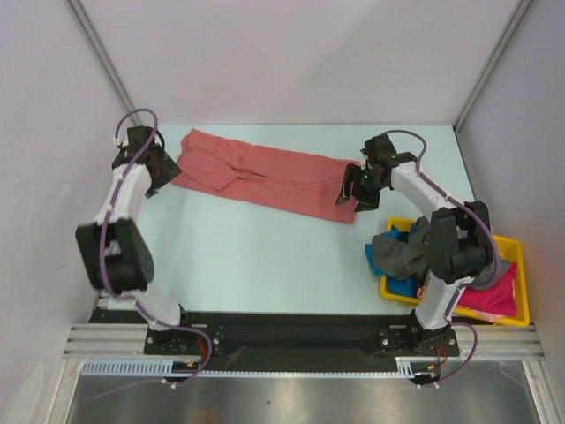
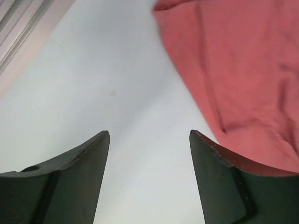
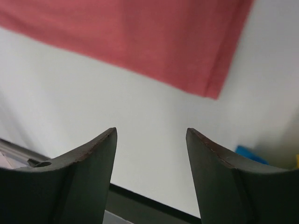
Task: Fold and stack the t-shirts
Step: Fold the tshirt
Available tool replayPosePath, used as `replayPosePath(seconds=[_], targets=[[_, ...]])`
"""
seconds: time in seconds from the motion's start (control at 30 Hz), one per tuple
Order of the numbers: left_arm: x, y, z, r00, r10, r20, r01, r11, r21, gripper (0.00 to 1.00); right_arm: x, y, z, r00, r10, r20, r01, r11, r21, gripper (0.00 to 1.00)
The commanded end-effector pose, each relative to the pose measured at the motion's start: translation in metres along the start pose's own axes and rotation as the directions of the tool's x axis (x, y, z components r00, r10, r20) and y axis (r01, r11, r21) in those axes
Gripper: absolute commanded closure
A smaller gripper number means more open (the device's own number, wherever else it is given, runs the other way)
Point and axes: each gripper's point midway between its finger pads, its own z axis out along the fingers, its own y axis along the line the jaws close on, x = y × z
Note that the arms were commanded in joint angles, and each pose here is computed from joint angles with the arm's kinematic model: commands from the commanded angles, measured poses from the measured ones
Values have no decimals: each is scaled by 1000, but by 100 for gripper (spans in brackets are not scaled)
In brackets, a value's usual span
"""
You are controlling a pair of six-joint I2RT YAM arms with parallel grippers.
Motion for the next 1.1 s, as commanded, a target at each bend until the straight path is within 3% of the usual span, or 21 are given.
replayPosePath(seconds=[0.0,0.13,0.27,0.37,0.5,0.7,0.77,0.93,1.07], targets=[[12,-30,-87,994,-18,112,-1,986,166,26,-3,-29,16,1000,13,-29,-11,998,55,32],[107,-82,-154,985,165,53,-173,916,362,33,-11,-61,34,998,64,-23,-62,995,76,32],[193,-78,-172,979,195,-56,-146,870,470,36,-4,-69,49,994,88,-58,-83,992,90,37],[219,-70,-185,966,247,-73,-179,849,497,39,2,-74,54,992,108,-72,-102,991,82,41],[213,-54,-193,964,265,-35,-222,864,452,40,4,-84,66,990,124,-70,-118,989,84,48],[199,-49,-199,970,244,13,-226,875,427,40,11,-81,77,986,146,-84,-140,988,68,80],[199,-49,-197,972,236,7,-217,882,418,40,10,-83,76,987,145,-72,-139,987,79,97],[179,-46,-188,985,171,6,-160,911,380,39,39,-70,69,984,143,-109,-133,986,95,100],[148,-38,-172,997,80,5,-76,924,376,38,109,-35,57,974,154,-165,-149,988,43,100]])
